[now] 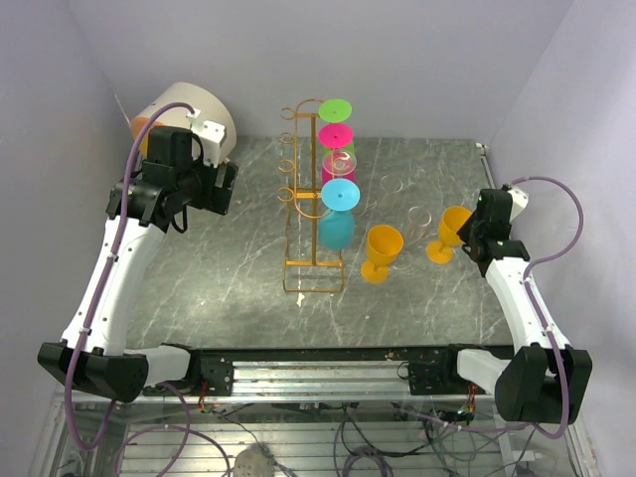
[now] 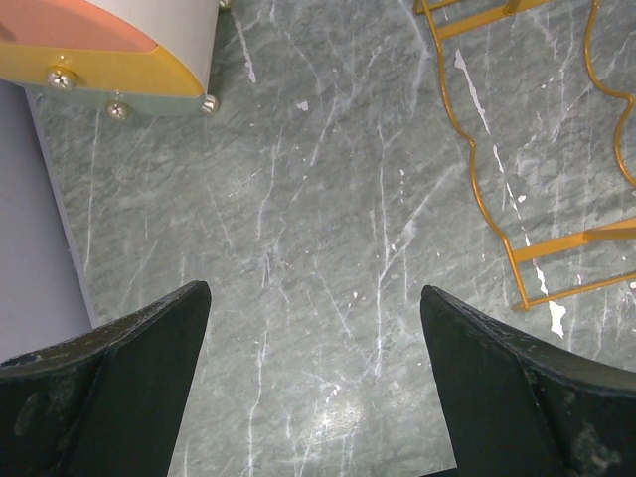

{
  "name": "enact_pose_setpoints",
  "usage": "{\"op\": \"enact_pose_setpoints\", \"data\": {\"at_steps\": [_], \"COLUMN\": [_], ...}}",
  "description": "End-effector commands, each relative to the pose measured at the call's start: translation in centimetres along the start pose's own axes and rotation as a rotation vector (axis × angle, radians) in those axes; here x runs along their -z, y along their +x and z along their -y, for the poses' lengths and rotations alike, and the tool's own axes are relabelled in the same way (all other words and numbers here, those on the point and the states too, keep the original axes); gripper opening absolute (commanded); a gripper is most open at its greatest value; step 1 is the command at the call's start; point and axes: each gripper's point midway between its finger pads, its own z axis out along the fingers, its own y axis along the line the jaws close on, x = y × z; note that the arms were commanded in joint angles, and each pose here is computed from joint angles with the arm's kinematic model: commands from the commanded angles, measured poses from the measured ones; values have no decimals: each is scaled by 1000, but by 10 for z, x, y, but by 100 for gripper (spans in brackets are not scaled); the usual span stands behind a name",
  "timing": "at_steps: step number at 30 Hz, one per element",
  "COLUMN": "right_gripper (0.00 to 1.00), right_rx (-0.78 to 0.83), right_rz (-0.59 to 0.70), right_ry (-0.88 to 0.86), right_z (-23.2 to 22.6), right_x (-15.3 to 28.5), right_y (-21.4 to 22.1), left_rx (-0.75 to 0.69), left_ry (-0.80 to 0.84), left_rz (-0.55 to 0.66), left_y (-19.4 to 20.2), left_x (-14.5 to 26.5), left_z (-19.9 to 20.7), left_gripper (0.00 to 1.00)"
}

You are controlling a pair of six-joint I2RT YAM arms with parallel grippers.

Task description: Place the wine glass upside down on the wine glass rack

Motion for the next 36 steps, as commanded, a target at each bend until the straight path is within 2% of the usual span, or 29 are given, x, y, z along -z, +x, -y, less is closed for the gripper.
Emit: {"op": "enact_pose_setpoints", "data": {"at_steps": [1,2,5,8,12,15,18,23,29,33,36], "right_gripper": [21,21,1,0,0,0,0,0,0,0,0], "right_rx": [5,4,2,-12,-41,-74,-144,-247,-195,-107,1], "right_rz": [-31,-34,-28,2,111,223,398,721,899,1076,1265], "right_ry": [0,1,-1,-11,-25,-11,-59,-255,-564,-674,-760], "right_z": [6,7,7,4,3,4,-3,-30,-103,-153,-203], "right_x": [0,0,4,13,40,64,101,168,206,240,275], "right_y": [13,15,13,-1,-40,-80,-138,-229,-299,-323,-313], "left_rx": [-9,-8,-4,7,14,20,40,87,194,480,630], "left_ry": [21,20,11,-17,-121,-157,-138,25,287,368,461], "left_rz": [28,29,28,38,50,93,144,246,373,380,362], "left_y": [-6,-5,-5,-11,-24,-45,-65,-105,-148,-161,-169], "left_x": [1,1,1,5,16,33,48,73,98,100,99], "left_z": [5,4,3,-2,-22,-31,-31,-9,27,39,46], "left_gripper": [98,98,97,97,98,99,100,99,96,96,96]}}
